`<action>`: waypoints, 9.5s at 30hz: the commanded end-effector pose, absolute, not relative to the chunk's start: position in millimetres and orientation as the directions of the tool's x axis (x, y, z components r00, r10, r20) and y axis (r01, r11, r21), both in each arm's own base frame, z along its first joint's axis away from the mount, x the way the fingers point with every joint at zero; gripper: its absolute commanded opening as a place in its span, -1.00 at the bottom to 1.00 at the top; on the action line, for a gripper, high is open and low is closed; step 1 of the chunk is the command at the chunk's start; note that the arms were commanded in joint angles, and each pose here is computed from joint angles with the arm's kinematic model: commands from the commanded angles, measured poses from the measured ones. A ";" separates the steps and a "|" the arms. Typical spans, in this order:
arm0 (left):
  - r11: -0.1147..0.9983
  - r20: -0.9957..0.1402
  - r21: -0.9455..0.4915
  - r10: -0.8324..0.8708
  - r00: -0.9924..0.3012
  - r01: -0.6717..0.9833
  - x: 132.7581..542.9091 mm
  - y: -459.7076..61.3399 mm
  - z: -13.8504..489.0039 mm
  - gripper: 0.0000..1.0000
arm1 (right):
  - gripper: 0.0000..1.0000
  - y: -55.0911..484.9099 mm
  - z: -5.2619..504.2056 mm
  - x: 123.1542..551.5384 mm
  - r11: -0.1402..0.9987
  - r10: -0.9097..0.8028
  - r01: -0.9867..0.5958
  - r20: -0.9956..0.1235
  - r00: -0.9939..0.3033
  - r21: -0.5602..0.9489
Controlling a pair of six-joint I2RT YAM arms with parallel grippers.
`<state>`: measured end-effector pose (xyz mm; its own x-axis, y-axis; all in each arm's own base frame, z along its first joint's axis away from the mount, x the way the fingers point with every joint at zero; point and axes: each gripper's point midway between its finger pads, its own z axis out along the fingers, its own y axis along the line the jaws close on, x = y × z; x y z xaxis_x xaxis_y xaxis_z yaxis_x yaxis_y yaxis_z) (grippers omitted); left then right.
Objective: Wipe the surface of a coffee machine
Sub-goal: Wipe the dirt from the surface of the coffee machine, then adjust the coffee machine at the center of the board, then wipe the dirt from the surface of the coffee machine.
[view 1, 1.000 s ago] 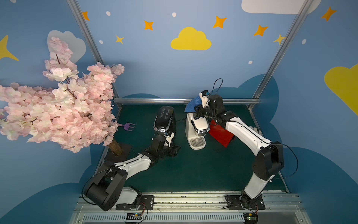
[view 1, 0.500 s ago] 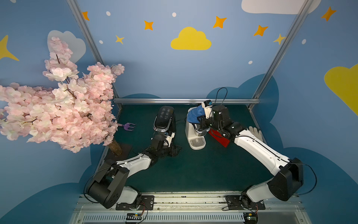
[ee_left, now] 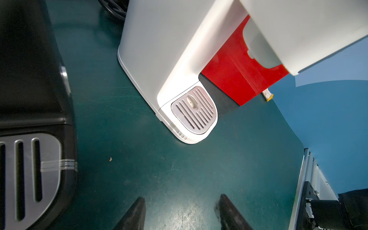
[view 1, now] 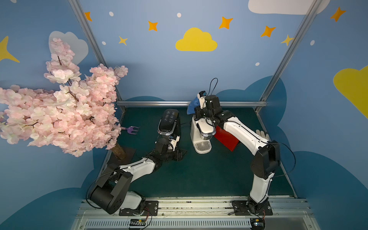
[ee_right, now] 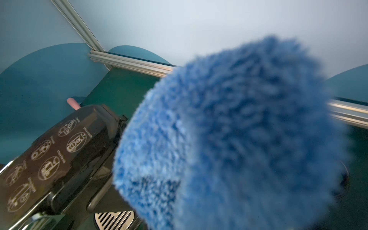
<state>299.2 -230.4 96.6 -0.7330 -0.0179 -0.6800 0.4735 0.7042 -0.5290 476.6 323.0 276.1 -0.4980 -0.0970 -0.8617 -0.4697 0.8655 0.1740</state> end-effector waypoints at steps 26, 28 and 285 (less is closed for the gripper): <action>0.719 -0.722 -0.486 -0.010 -0.692 0.497 303.2 -225.2 106.6 0.18 | -1.00 258.3 164.9 448.7 0.820 0.000 -0.330 -0.576 -0.817 0.467; 0.715 -0.721 -0.489 -0.008 -0.693 0.500 302.2 -226.0 106.9 0.18 | -1.00 257.0 158.6 447.1 0.823 0.002 -0.323 -0.572 -0.820 0.467; 0.835 -0.786 -0.298 0.060 -0.615 0.462 286.3 -208.2 115.2 0.13 | -1.00 315.4 167.8 390.1 0.774 -0.627 -0.524 -0.551 -0.551 -0.356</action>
